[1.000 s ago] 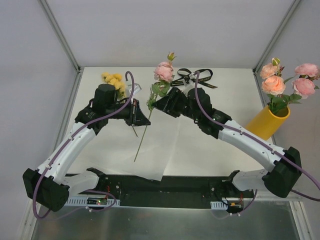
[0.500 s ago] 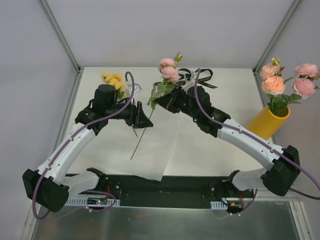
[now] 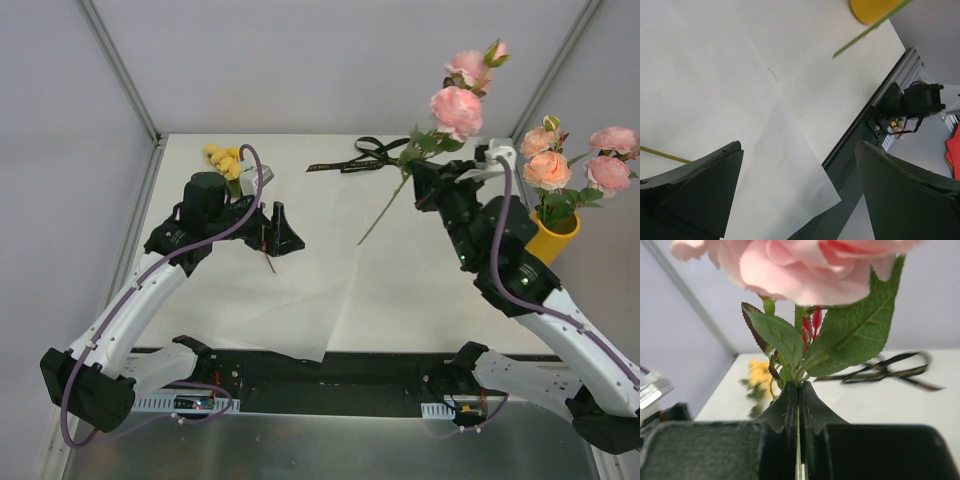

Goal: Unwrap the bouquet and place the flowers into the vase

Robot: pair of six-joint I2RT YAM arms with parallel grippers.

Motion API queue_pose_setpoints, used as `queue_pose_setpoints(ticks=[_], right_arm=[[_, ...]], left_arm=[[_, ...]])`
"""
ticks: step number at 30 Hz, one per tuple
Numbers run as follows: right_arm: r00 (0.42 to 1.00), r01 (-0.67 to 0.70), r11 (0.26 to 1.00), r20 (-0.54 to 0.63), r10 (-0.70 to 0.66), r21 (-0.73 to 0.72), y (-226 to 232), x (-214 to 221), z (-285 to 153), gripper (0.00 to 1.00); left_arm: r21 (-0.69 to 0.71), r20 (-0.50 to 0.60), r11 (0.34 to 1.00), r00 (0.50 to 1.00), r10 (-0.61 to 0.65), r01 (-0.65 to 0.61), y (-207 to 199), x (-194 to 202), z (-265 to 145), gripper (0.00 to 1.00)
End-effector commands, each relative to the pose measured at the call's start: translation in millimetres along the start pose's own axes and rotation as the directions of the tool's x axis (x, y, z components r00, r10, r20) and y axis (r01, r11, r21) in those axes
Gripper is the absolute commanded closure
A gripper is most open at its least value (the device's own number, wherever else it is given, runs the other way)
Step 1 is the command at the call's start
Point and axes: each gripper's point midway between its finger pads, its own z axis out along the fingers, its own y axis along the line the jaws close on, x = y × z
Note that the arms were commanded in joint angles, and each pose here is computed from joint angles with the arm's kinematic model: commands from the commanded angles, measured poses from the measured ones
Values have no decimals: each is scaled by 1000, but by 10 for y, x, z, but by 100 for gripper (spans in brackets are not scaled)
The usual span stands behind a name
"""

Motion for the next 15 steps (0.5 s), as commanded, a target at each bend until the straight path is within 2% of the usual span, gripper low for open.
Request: queue_pose_setpoints(ticks=[1, 6, 10, 12, 15], right_arm=[[924, 329, 912, 114, -364, 246, -515, -820, -371, 100], [859, 421, 808, 106, -501, 412, -835, -1305, -762, 100], [784, 475, 704, 111, -611, 528, -1005, -1653, -1015, 100], [740, 509, 644, 92, -667, 571, -1052, -1810, -1109, 100], [693, 536, 596, 91, -715, 598, -1048, -2044, -1224, 100]], left_arm=[[-68, 30, 997, 999, 44, -42, 59, -41, -65, 1], [-115, 47, 992, 998, 50, -44, 132, -65, -84, 1], [-130, 50, 990, 997, 53, -46, 155, -70, -93, 1], [-139, 52, 989, 997, 56, -48, 169, -74, -98, 1], [-154, 56, 987, 996, 62, -53, 186, -79, -115, 1]])
